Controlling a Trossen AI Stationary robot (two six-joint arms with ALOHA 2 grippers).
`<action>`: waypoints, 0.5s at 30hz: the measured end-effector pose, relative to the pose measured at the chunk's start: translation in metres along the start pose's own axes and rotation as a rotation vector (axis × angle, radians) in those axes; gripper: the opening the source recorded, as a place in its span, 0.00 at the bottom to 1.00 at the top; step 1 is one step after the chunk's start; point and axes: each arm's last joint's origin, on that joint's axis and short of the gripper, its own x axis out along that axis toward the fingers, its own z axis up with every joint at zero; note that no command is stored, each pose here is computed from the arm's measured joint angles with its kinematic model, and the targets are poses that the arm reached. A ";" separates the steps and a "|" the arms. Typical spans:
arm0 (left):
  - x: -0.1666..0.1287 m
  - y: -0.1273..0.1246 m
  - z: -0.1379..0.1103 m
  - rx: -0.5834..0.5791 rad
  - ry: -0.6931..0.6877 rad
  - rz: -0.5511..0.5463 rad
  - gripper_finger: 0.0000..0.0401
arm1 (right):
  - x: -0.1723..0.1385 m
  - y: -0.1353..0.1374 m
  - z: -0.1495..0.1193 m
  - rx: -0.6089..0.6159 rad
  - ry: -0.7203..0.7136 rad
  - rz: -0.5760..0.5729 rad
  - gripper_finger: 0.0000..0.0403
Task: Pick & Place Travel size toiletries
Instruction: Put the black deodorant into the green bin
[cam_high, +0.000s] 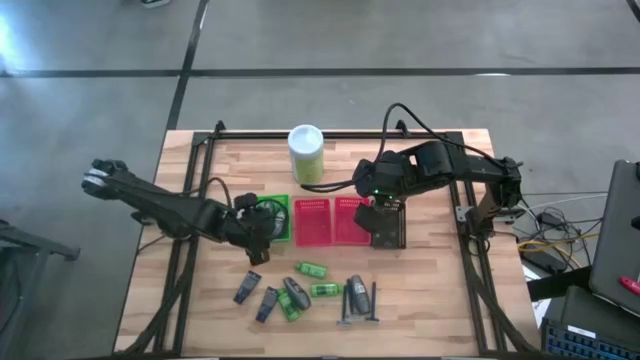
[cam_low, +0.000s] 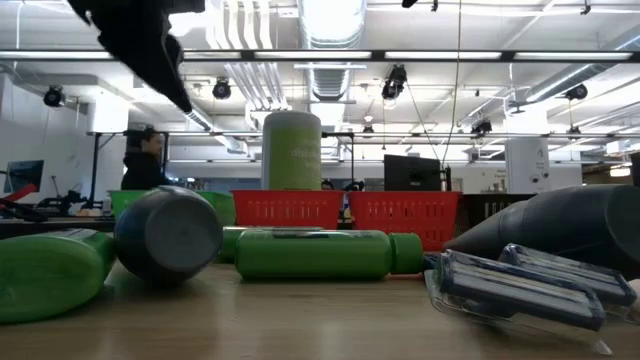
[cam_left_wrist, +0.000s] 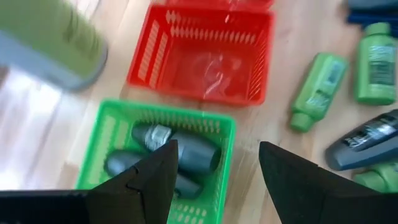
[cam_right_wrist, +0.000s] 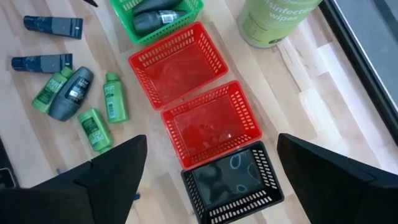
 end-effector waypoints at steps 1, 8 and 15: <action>-0.003 -0.001 0.003 0.025 -0.011 -0.006 0.57 | 0.000 0.000 0.000 -0.001 0.000 0.001 0.89; -0.011 -0.006 0.009 0.074 -0.008 -0.102 0.57 | -0.001 0.003 -0.002 -0.003 0.013 0.025 0.85; -0.016 -0.018 0.004 0.072 -0.007 -0.170 0.57 | 0.003 0.019 -0.013 -0.011 0.075 0.085 0.83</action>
